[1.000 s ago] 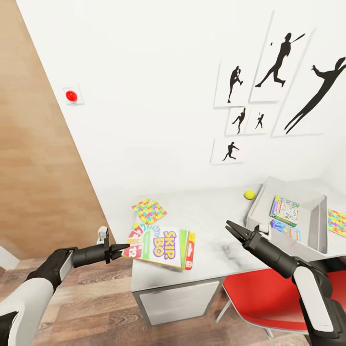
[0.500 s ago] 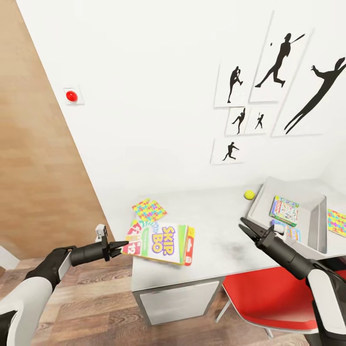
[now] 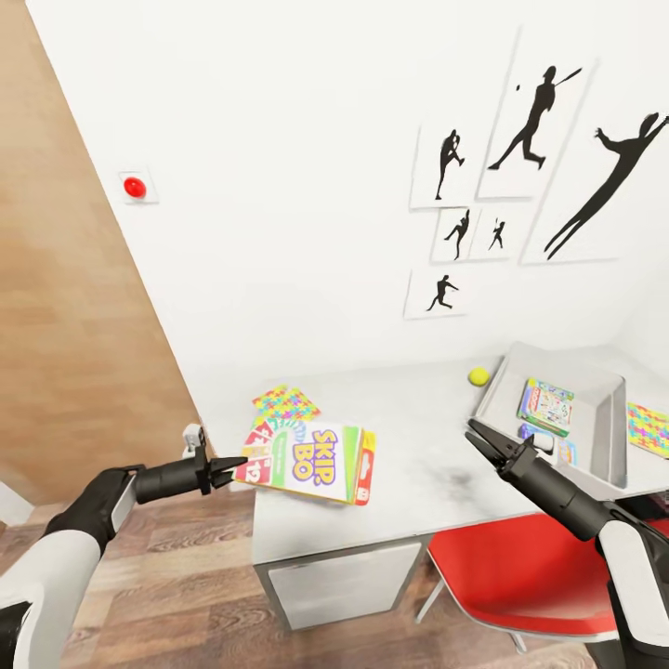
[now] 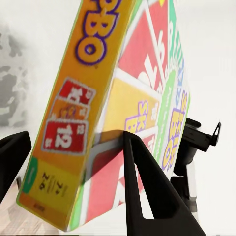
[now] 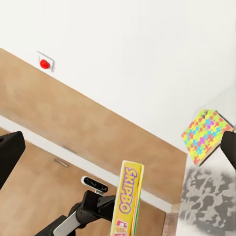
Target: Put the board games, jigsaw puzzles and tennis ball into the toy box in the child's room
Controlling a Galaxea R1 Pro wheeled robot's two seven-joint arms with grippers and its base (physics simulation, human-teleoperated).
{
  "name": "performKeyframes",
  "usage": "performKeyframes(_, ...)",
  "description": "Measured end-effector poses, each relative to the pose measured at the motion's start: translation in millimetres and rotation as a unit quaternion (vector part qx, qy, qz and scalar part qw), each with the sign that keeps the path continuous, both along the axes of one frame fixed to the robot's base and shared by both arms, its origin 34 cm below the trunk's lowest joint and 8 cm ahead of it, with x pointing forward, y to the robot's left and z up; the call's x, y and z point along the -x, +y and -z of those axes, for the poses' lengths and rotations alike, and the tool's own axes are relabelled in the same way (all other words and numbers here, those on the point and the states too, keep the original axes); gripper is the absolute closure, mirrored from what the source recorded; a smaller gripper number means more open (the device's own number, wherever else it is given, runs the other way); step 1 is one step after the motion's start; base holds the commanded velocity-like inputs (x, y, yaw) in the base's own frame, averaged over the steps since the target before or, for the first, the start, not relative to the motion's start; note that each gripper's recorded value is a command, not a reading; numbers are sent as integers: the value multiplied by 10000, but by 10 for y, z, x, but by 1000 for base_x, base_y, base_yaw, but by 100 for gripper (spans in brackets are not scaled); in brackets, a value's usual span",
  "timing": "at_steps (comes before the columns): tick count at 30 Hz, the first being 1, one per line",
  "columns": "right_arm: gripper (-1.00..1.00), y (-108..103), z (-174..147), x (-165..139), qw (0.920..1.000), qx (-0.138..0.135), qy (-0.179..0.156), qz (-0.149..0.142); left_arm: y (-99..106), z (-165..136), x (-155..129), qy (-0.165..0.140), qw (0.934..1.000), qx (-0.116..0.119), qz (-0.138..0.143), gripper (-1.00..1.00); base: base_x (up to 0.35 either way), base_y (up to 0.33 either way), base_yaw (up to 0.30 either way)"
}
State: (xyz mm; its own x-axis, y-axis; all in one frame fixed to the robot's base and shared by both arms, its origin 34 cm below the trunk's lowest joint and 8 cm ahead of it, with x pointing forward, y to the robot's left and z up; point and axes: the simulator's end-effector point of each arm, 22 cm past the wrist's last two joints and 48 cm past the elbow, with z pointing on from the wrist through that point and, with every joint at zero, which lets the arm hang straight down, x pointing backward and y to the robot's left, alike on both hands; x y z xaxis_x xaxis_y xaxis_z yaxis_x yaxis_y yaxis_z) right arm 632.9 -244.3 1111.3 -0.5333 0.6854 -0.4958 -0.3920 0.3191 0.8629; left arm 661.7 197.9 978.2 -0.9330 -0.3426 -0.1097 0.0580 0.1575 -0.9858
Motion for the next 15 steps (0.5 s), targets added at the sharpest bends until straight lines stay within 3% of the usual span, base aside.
performKeyframes(7,-100,-3,-37,5,10000,2,-42,2,-4,-40,-5,-36,10000,-4,7,100,-237,0,-151)
performKeyframes(15,-100,-11,-46,6,10000,11,-50,13,-16,-28,4,-37,10000,-52,30,100,-90,-7,-26)
